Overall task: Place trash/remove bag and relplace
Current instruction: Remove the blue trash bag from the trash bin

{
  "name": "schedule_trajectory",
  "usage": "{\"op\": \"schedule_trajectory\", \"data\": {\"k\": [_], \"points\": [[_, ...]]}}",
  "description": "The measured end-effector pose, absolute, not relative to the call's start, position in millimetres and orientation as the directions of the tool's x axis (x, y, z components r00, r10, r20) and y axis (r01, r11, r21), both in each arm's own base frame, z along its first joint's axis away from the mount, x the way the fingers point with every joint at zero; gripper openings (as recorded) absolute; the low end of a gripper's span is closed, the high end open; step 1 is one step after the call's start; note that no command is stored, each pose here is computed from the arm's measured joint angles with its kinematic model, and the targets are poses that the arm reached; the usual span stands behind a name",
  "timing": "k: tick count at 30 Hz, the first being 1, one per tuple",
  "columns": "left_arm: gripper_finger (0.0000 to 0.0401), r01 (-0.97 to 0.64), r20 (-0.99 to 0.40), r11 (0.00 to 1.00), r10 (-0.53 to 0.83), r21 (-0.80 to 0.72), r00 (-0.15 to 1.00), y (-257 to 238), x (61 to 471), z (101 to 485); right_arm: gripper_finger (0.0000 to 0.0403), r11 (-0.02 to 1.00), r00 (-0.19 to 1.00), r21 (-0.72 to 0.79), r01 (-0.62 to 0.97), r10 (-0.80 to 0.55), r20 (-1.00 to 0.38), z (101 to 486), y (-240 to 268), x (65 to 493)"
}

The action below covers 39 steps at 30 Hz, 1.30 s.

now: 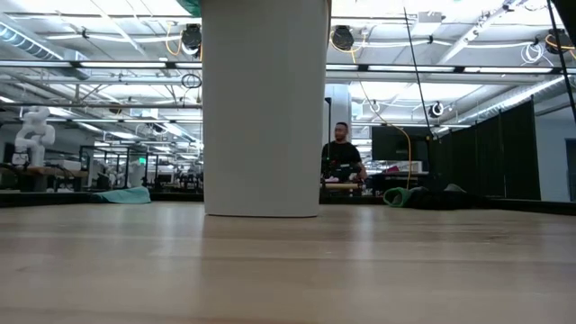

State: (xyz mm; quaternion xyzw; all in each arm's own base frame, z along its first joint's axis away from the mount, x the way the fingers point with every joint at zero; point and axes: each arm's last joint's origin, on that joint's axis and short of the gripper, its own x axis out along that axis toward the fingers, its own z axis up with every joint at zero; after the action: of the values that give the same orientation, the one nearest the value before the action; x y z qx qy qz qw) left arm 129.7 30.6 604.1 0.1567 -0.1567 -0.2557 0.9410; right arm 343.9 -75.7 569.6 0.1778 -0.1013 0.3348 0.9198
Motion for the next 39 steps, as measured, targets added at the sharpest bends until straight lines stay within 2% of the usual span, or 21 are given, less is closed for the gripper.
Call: {"op": "schedule_trajectory", "data": {"k": [3, 7, 15, 19, 23, 29, 36, 39], "points": [[0.0000, 0.492, 0.187, 0.833, -0.541, 0.255, 0.820, 29.6, 128.1, 601.5, 0.0000, 0.679, 0.746, 0.308, -0.666, 0.608, 0.272, 565.1, -67.4, 348.3], [0.0000, 0.593, 0.147, 0.799, -0.601, 0.097, 0.786, 28.0, 127.5, 597.8, 0.0000, 0.628, 0.732, 0.396, -0.670, 0.649, 0.210, 556.5, -53.3, 354.7], [0.0000, 0.721, 0.115, 0.693, -0.717, 0.006, 0.688, 21.1, 122.0, 597.8, 0.0000, 0.570, 0.688, 0.426, -0.703, 0.698, 0.201, 556.8, -43.4, 354.5], [0.0000, 0.770, 0.071, 0.629, -0.768, -0.105, 0.637, 20.1, 121.5, 591.9, 0.0000, 0.543, 0.677, 0.491, -0.681, 0.722, 0.140, 548.5, -37.1, 357.2], [0.0000, 0.753, 0.005, 0.609, -0.777, -0.248, 0.630, 20.5, 123.2, 575.3, 0.0000, 0.557, 0.683, 0.537, -0.634, 0.729, 0.050, 534.4, -32.5, 361.3], [0.0000, 0.691, -0.097, 0.611, -0.772, -0.386, 0.629, 21.0, 127.0, 548.9, 0.0000, 0.561, 0.684, 0.577, -0.593, 0.729, -0.007, 513.2, -35.4, 381.1], [0.0000, 0.669, -0.171, 0.623, -0.771, -0.406, 0.614, 19.1, 133.9, 534.7, 0.0000, 0.600, 0.668, 0.650, -0.466, 0.721, -0.185, 470.3, -41.3, 399.5], [0.0000, 0.619, -0.246, 0.656, -0.746, -0.432, 0.619, 17.3, 133.3, 525.2, 0.0000, 0.667, 0.703, 0.622, -0.410, 0.666, -0.250, 461.1, -47.6, 400.7]]}}
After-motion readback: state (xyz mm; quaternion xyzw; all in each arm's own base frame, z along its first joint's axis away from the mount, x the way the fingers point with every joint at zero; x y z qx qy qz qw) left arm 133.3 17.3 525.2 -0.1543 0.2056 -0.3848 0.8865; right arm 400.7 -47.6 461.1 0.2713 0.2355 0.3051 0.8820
